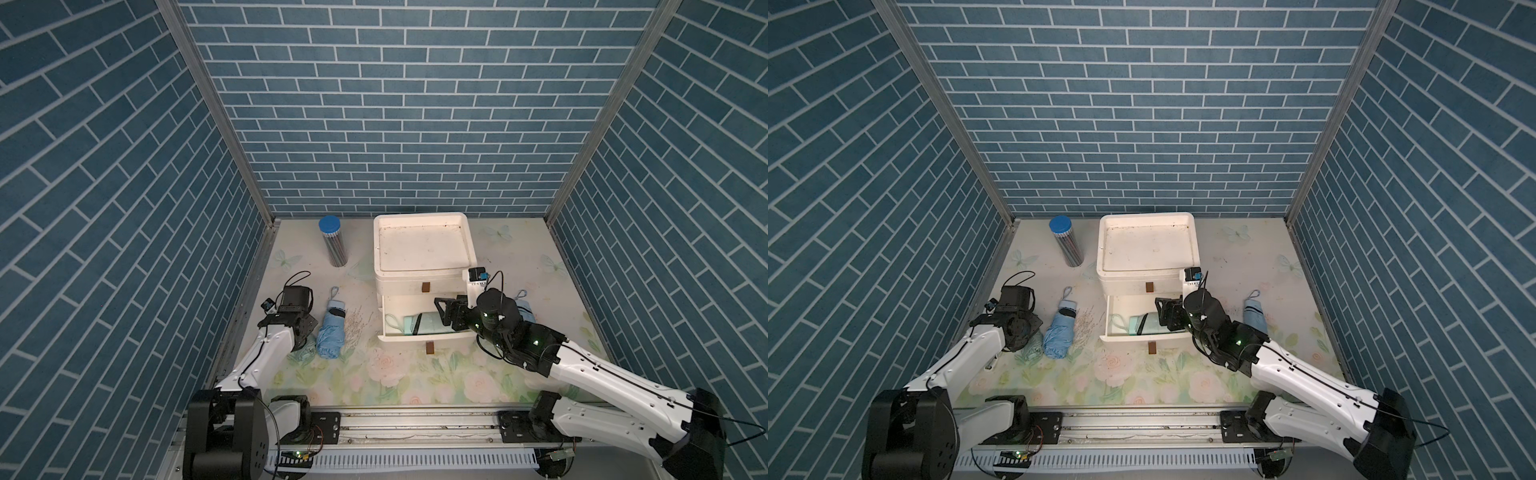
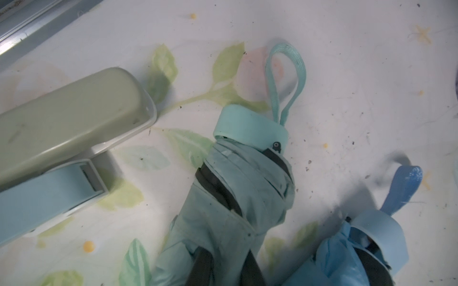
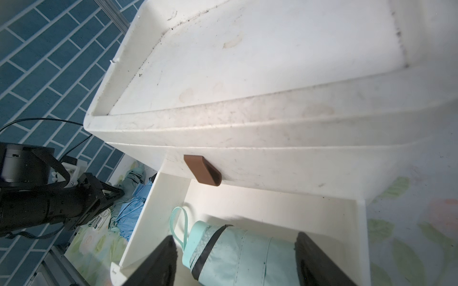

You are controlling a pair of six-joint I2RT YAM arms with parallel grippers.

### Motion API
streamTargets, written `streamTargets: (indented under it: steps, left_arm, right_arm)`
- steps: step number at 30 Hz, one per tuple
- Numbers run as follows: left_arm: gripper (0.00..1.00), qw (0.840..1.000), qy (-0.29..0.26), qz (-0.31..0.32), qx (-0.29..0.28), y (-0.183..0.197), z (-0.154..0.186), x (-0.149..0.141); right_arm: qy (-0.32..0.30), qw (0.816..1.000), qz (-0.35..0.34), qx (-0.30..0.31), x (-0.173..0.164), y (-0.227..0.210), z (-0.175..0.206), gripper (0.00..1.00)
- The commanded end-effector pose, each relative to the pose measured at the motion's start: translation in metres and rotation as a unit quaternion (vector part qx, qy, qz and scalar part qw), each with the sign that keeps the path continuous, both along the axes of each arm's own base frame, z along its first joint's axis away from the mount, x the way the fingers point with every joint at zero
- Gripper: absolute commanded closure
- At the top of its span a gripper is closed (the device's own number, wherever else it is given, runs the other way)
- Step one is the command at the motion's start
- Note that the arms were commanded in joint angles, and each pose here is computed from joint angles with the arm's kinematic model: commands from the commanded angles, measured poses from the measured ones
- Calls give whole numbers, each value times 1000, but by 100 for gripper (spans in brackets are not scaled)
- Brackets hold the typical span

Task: Place the umbrella in the drawer by color
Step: Pick up the umbrella from the center of the board.

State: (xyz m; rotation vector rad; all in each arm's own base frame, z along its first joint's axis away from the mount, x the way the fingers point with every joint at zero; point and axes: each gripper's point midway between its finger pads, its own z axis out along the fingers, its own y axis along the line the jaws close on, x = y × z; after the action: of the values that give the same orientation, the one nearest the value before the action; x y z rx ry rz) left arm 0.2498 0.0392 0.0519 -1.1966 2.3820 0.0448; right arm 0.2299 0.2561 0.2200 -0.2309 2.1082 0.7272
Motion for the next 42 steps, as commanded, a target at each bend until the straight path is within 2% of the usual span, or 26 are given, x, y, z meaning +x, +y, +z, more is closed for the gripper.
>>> streamTargets:
  steps: [1, 8, 10, 14, 16, 18, 19, 24, 25, 26, 28, 32, 35, 42]
  left_arm:
    - [100, 1000, 8, -17, 6, -2, 3, -2]
    - [100, 988, -127, -59, 65, 4, 103, 36]
    - [100, 983, -155, -65, 76, 4, 122, 39]
    - [100, 976, -178, -95, 78, -5, 145, 46]
    - [100, 967, -212, -124, 73, -20, 165, 54]
    - [100, 946, -269, -173, 61, -47, 198, 64]
    - [100, 930, -301, -204, 59, -66, 220, 68]
    - [100, 846, -407, -339, 69, -153, 303, 55]
    - [100, 824, -427, -366, 67, -169, 316, 49]
    - [100, 803, -442, -394, 66, -185, 326, 41]
    - [100, 778, -456, -426, 80, -202, 336, 30]
    - [100, 711, -468, -512, 117, -239, 338, 1]
    - [100, 682, -466, -547, 133, -252, 331, -14]
    - [100, 653, -454, -591, 138, -270, 314, -26]
  right_arm:
    - [-21, 1000, 13, 17, 3, 10, 22, 25]
    - [-29, 999, 30, 25, 6, 23, 39, 27]
    - [-33, 998, 33, 33, 5, 23, 46, 32]
    - [-37, 997, 38, 51, 2, 23, 56, 52]
    - [-40, 997, 47, 51, 1, 27, 60, 52]
    - [-44, 996, 62, 39, 3, 35, 68, 51]
    - [-46, 996, 72, 32, 4, 40, 74, 48]
    - [-54, 988, 139, 41, -1, 71, 115, 25]
    - [-55, 986, 153, 48, -3, 77, 122, 20]
    - [-57, 984, 163, 54, -3, 81, 128, 17]
    - [-56, 979, 185, 67, -6, 89, 137, 13]
    - [-61, 968, 209, 122, -13, 93, 157, 9]
    - [-56, 965, 218, 137, -18, 93, 160, 9]
    - [-34, 967, 197, 156, -24, 79, 146, 10]
